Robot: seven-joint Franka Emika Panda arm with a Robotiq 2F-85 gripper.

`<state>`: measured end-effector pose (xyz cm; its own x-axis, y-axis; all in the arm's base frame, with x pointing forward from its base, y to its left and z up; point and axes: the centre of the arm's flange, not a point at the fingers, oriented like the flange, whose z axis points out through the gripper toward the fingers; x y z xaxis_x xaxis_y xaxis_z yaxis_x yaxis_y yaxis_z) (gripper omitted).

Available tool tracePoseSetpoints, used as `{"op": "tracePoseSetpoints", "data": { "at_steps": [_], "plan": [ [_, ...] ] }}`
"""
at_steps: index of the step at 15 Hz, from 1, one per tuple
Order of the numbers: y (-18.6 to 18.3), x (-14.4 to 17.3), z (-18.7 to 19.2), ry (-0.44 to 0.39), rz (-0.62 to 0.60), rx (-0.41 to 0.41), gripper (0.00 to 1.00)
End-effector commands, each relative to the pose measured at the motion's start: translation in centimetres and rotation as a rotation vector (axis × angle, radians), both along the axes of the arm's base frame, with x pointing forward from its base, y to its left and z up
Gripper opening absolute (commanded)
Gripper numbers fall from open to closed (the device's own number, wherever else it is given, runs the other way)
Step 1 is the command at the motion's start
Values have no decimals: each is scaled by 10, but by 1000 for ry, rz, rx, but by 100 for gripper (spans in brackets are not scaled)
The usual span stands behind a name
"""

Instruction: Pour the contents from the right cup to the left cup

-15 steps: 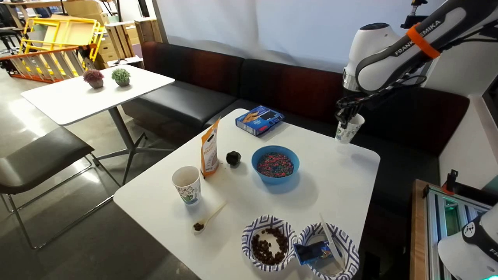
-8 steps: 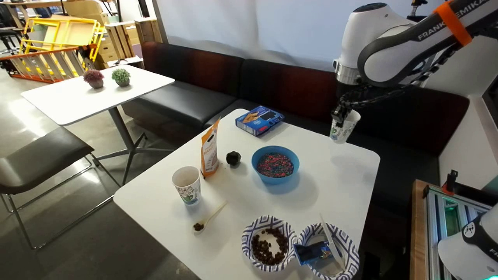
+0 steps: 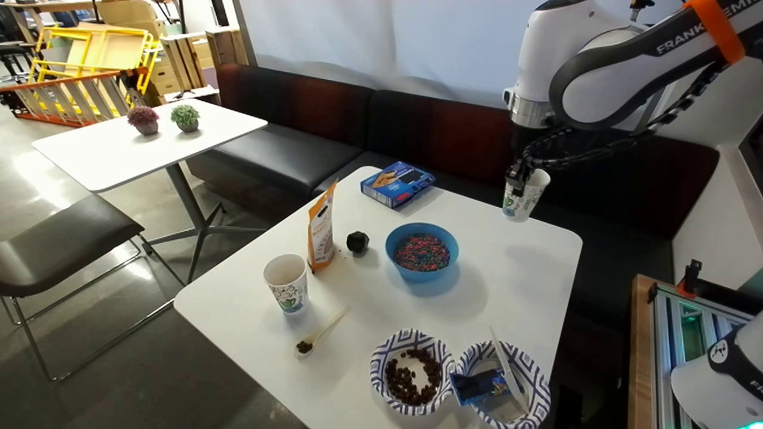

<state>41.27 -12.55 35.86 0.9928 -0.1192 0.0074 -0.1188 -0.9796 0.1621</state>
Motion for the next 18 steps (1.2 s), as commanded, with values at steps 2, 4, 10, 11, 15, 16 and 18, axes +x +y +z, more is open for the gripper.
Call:
{"op": "tracePoseSetpoints", "data": {
  "at_steps": [2,4,10,11,15,16,18],
  "plan": [
    [1,3,1,-7,11,6,1],
    [20,12,6,-22,69,9,1],
    [125,49,16,-25,392,-18,1],
    [146,55,15,-25,451,-29,1],
    [211,73,14,3,648,-27,1],
    [224,81,12,3,700,-26,1],
    [243,95,9,13,778,-8,1]
  ]
}}
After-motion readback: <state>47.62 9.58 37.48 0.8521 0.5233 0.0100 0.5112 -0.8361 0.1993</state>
